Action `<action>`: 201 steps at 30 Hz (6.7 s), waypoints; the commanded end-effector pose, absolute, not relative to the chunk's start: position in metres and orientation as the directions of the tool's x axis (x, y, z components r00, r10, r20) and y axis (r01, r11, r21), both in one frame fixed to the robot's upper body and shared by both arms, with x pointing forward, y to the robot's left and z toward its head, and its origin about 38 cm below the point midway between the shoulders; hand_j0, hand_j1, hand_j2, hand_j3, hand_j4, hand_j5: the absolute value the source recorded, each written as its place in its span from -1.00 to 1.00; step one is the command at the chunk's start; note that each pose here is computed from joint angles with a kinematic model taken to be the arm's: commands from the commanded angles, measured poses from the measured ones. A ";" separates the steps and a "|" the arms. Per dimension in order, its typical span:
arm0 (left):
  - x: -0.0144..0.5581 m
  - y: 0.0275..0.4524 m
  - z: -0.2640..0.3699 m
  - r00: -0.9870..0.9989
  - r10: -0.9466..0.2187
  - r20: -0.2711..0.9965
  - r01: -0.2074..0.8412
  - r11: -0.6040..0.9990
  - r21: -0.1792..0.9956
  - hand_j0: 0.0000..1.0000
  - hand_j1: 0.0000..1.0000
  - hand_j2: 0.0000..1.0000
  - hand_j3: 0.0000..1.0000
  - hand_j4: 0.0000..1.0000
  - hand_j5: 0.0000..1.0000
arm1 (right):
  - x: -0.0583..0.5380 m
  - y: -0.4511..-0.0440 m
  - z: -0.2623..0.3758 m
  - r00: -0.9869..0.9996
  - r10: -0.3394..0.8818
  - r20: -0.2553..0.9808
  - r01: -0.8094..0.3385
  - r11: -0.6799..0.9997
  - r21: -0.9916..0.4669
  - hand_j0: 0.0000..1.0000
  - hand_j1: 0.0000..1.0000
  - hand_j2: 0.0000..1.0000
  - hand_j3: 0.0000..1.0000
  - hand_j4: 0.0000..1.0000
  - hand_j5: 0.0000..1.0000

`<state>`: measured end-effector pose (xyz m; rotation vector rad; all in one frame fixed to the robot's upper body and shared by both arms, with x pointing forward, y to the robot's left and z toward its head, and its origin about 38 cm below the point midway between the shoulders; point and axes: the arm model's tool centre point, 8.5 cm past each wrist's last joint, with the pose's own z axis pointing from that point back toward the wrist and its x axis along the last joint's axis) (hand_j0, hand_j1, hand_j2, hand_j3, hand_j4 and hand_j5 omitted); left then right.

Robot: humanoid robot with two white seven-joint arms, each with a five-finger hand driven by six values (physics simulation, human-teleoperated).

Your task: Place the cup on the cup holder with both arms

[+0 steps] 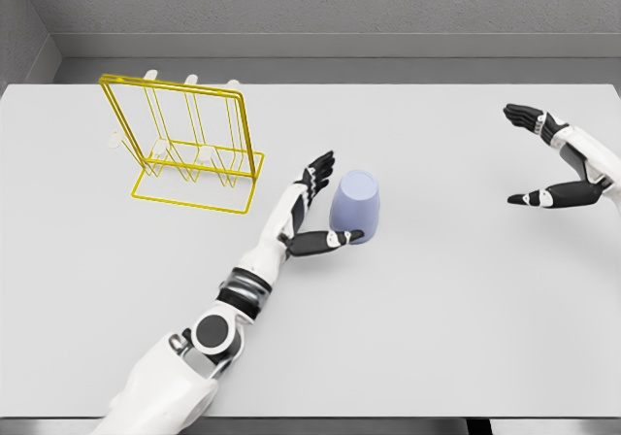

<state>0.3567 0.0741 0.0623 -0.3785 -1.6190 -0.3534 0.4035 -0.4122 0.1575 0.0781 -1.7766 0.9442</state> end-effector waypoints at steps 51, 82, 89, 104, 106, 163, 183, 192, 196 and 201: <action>0.373 0.047 0.049 -0.030 0.018 0.999 0.451 0.892 -0.002 0.88 0.88 0.88 0.88 0.88 0.88 | 0.404 -0.418 0.154 -0.406 0.369 0.836 -0.465 0.704 -0.536 1.00 1.00 1.00 1.00 1.00 1.00; 0.374 0.049 0.061 -0.074 0.031 0.997 0.445 0.896 0.005 0.42 0.42 0.42 0.42 0.42 0.42 | 0.404 -0.421 0.151 -0.395 0.371 0.840 -0.463 0.709 -0.532 1.00 1.00 1.00 1.00 1.00 1.00; 0.368 0.045 0.082 -0.118 0.079 0.990 0.461 0.887 -0.016 0.42 0.42 0.42 0.42 0.42 0.42 | 0.405 -0.425 0.150 -0.387 0.376 0.842 -0.457 0.715 -0.529 1.00 1.00 1.00 1.00 1.00 1.00; 0.359 0.094 0.121 -0.218 0.122 0.968 0.404 0.915 -0.024 0.42 0.42 0.42 0.42 0.42 0.42 | 0.405 -0.424 0.149 -0.385 0.376 0.843 -0.460 0.713 -0.529 1.00 1.00 1.00 1.00 1.00 1.00; 0.360 0.105 0.127 -0.238 0.117 0.964 0.392 0.920 -0.016 0.42 0.42 0.42 0.42 0.42 0.42 | 0.406 -0.425 0.149 -0.384 0.377 0.843 -0.459 0.714 -0.529 1.00 1.00 1.00 1.00 1.00 1.00; 0.347 0.173 0.153 -0.415 0.174 0.893 0.294 0.955 -0.049 0.42 0.42 0.42 0.42 0.42 0.42 | 0.411 -0.431 0.149 -0.373 0.383 0.845 -0.444 0.727 -0.525 1.00 1.00 1.00 1.00 1.00 1.00; 0.351 0.204 0.157 -0.442 0.130 0.888 0.222 0.975 -0.032 0.42 0.42 0.42 0.42 0.42 0.42 | 0.412 -0.426 0.146 -0.374 0.371 0.850 -0.450 0.729 -0.516 1.00 1.00 1.00 1.00 1.00 1.00; 0.353 0.205 0.158 -0.443 0.126 0.888 0.219 0.975 -0.029 0.42 0.42 0.42 0.42 0.42 0.42 | 0.412 -0.426 0.145 -0.371 0.372 0.851 -0.450 0.730 -0.515 1.00 1.00 1.00 1.00 1.00 1.00; 0.354 0.207 0.159 -0.443 0.126 0.888 0.213 0.976 -0.032 0.42 0.42 0.42 0.42 0.42 0.42 | 0.412 -0.426 0.145 -0.371 0.372 0.851 -0.450 0.730 -0.515 1.00 1.00 1.00 1.00 1.00 1.00; 0.356 0.207 0.159 -0.430 0.118 0.895 0.211 0.977 -0.027 0.42 0.42 0.42 0.42 0.42 0.42 | 0.412 -0.427 0.145 -0.368 0.373 0.852 -0.449 0.731 -0.514 1.00 1.00 1.00 1.00 1.00 1.00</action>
